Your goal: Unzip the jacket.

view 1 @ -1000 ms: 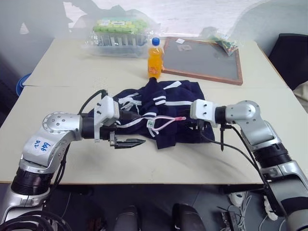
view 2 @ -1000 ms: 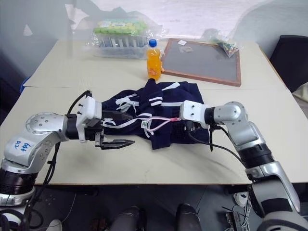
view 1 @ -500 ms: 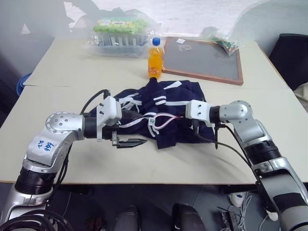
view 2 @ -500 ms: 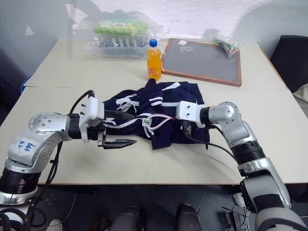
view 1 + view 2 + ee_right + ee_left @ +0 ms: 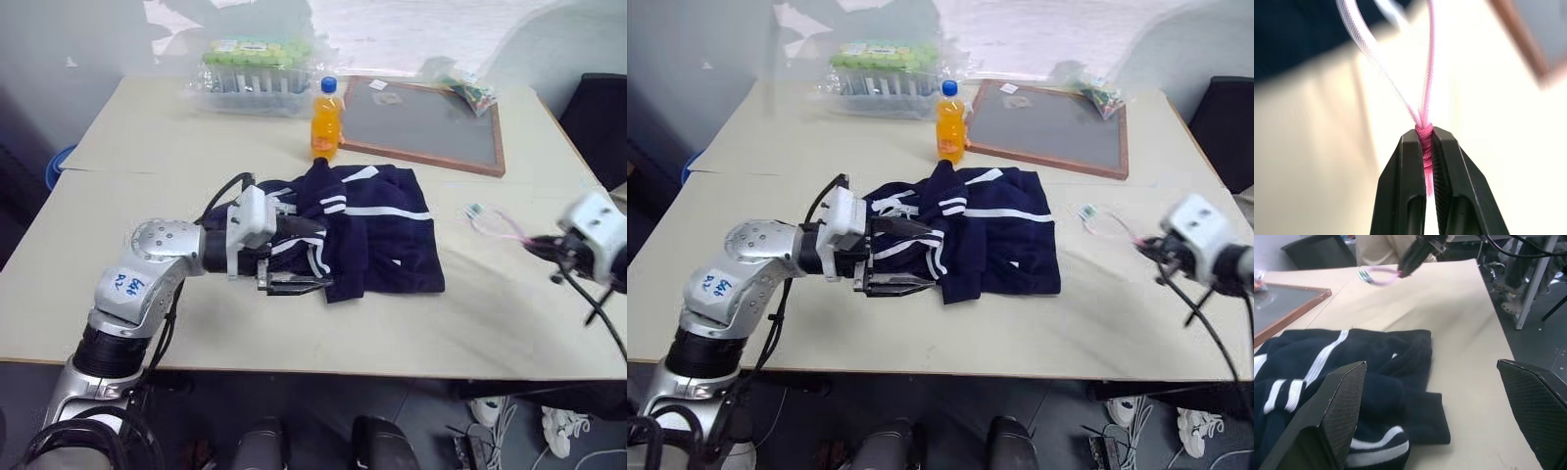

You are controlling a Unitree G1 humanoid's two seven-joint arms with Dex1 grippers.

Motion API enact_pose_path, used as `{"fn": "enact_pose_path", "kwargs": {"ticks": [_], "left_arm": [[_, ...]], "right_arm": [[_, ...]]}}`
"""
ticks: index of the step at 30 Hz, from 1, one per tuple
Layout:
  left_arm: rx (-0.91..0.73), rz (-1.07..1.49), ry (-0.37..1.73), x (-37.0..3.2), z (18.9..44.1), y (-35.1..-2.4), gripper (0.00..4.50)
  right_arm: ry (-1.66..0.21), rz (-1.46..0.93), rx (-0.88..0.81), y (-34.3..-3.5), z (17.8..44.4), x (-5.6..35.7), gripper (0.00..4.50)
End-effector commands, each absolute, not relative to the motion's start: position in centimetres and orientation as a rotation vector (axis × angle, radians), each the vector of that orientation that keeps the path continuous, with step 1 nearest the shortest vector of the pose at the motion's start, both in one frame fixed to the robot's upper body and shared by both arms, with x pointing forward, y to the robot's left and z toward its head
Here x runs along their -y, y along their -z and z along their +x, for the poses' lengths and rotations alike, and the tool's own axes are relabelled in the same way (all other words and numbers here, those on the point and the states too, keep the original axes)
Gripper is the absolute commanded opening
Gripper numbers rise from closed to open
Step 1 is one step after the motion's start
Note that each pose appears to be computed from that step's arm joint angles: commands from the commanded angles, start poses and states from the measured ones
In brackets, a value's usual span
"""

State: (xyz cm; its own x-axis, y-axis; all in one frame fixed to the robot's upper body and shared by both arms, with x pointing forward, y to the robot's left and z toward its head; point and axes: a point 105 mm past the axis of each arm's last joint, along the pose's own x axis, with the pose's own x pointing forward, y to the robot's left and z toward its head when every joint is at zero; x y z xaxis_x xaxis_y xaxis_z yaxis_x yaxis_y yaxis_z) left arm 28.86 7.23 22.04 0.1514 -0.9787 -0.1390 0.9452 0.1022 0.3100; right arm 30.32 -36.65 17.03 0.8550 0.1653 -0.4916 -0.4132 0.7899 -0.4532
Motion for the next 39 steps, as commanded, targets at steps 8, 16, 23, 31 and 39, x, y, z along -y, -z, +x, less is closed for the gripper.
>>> {"fn": "enact_pose_path", "kwargs": {"ticks": [8,16,23,31,39], "left_arm": [[0.141,0.409,1.422,-7.4,29.0,-22.5,4.50],[0.079,0.432,1.298,-11.0,29.2,-21.9,4.50],[0.013,0.482,1.045,-18.2,30.0,-22.9,4.50],[-0.011,0.494,0.966,-20.4,28.9,-23.4,4.50],[-0.013,0.490,0.949,-20.3,28.5,-23.3,4.50]], "right_arm": [[-0.045,-0.387,-0.487,-14.7,29.0,42.5,2.57],[-0.258,-0.406,-0.319,-19.9,31.6,36.9,4.49],[-0.743,-0.338,-0.206,-22.1,31.7,23.3,4.49],[-0.982,-0.246,-0.247,-17.2,32.7,12.9,4.49],[-1.044,-0.084,-0.265,-16.2,34.9,8.2,4.49]]}}
